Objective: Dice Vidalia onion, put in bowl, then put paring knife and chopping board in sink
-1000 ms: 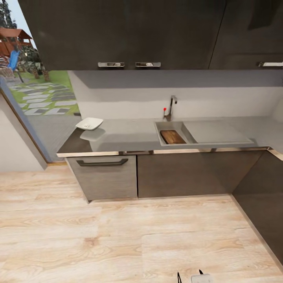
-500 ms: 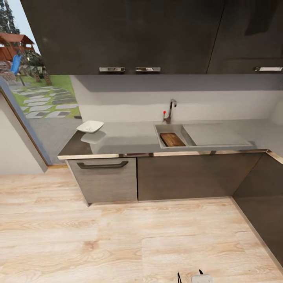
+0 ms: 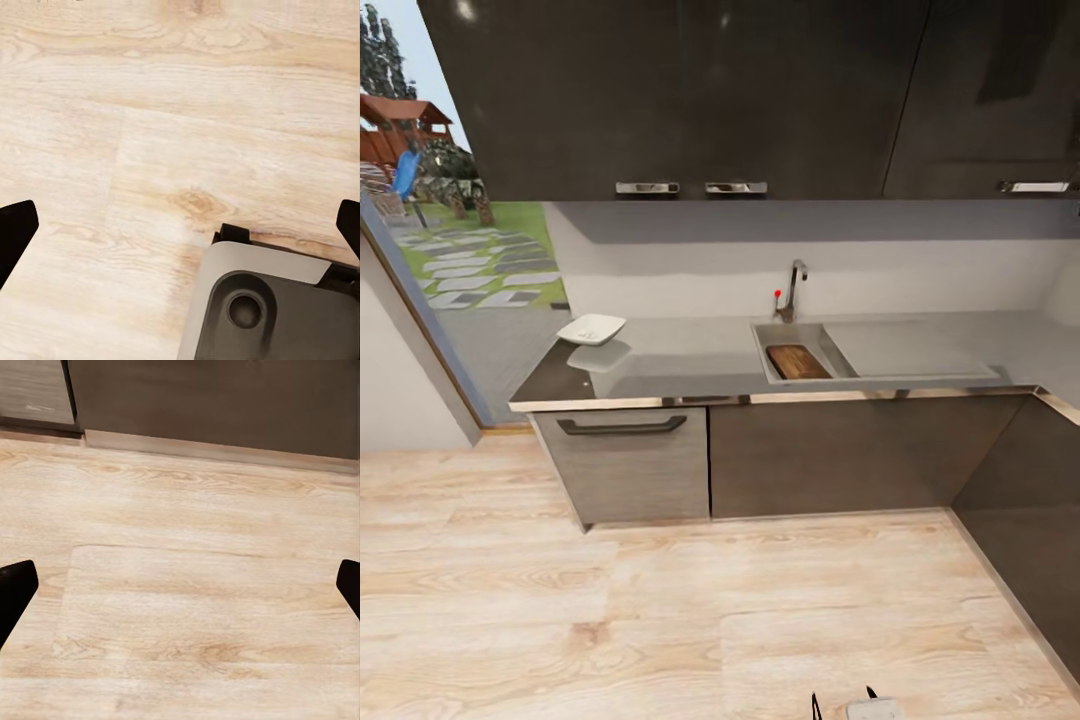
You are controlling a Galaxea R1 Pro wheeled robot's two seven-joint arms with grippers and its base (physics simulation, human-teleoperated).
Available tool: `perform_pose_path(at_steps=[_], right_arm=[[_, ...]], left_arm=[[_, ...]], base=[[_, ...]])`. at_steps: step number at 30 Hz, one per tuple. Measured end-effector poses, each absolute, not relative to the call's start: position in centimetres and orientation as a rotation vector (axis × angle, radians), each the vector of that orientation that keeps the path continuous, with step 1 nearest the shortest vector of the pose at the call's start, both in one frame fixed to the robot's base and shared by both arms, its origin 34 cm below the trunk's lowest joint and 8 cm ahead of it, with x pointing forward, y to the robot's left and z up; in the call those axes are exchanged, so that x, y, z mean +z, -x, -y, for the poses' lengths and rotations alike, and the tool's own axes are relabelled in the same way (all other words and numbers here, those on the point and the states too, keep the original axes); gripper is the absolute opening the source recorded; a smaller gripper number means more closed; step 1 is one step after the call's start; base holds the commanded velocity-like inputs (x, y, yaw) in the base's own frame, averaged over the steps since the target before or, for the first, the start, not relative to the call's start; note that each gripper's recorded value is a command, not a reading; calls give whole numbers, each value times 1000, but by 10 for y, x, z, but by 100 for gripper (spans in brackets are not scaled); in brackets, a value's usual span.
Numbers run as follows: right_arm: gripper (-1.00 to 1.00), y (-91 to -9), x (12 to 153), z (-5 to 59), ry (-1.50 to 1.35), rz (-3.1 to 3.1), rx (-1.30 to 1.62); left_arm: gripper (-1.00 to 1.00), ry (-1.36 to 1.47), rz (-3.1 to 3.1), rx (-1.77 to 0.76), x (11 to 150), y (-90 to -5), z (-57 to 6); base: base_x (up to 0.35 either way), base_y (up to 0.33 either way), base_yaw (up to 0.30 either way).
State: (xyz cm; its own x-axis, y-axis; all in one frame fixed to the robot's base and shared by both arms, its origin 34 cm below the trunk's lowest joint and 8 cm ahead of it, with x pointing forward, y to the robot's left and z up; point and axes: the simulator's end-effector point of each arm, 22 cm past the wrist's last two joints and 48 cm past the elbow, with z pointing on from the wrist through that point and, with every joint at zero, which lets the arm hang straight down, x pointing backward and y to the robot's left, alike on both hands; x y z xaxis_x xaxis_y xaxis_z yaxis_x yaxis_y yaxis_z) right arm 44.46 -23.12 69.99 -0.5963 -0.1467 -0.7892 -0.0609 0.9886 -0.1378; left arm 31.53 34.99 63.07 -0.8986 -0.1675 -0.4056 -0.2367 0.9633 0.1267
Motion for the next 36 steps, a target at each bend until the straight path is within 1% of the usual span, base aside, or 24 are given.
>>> perform_pose_path(at_steps=[36], right_arm=[[100,-461,720,231,139,-2154,-122]], left_arm=[[100,294,-2657,231,643,-336,-350]], base=[[0,0,0]])
